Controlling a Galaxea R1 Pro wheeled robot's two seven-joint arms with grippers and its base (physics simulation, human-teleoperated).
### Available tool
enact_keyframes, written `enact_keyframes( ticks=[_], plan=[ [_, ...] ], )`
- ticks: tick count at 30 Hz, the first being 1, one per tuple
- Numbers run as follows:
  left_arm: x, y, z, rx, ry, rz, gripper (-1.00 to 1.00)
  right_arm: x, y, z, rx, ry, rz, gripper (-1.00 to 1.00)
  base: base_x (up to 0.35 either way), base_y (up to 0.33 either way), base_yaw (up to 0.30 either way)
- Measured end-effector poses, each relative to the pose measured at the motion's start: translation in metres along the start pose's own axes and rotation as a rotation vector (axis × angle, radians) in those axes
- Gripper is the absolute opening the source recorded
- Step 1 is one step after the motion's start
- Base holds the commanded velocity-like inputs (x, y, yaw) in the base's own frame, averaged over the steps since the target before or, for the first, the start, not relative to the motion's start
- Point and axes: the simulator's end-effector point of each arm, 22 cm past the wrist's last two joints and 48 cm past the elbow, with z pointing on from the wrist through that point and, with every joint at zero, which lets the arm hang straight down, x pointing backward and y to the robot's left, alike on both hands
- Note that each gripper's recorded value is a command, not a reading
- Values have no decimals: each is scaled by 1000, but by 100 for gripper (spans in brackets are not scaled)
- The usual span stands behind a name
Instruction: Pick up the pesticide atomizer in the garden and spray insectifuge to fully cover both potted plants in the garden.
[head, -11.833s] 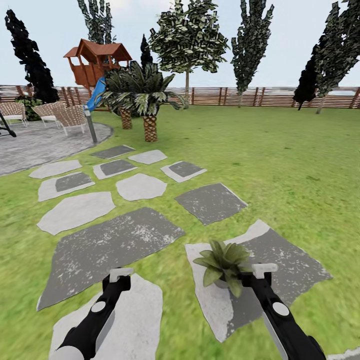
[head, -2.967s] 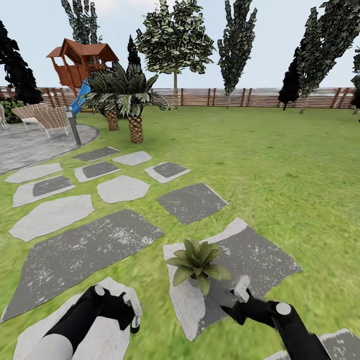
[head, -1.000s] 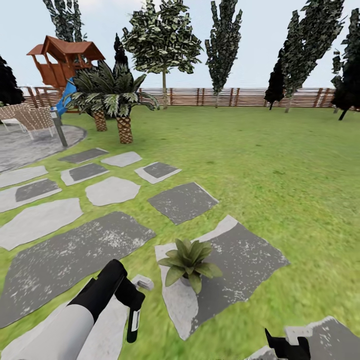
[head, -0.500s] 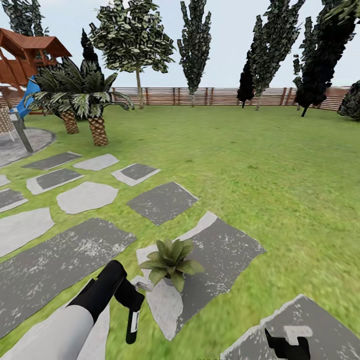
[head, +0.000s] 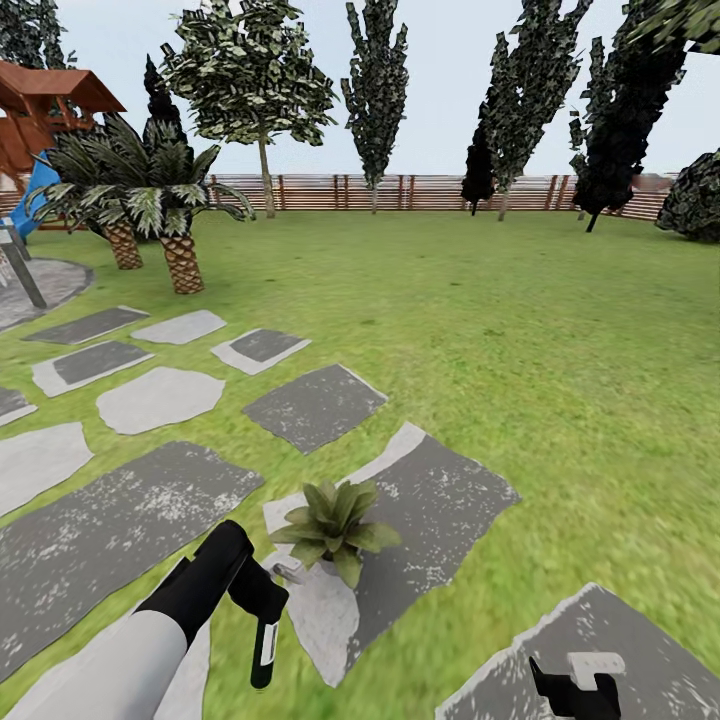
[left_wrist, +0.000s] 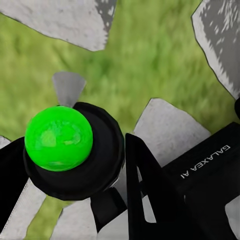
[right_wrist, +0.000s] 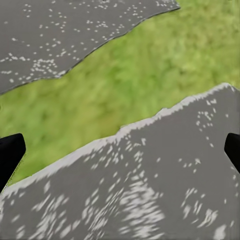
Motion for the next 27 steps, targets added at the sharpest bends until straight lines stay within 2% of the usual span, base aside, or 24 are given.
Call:
enact_keyframes(
  ticks=[5, 16, 17, 18, 22, 27],
  plan=[
    [0, -1, 0, 1, 0, 0, -100, 0, 0, 0, -1, 1, 1, 100, 286, 143, 0],
    [5, -1, 4, 5, 8, -2, -100, 1, 0, 0, -1, 1, 0, 100, 2, 1, 0],
    [15, 30, -2, -92, 52, 28, -100, 8, 8, -1, -16, 17, 5, 100, 0, 0, 0],
    [13, 28, -4, -80, 48, 16, -100, 12, 11, -2, -20, 25, 8, 100, 0, 0, 0],
    [8, 18, -8, -34, 43, 23, -100, 19, 15, -3, -30, 40, 12, 100, 0, 0, 0],
    [16, 13, -7, -28, 89, 69, -100, 19, 15, -3, -29, 41, 12, 100, 0, 0, 0]
  ],
)
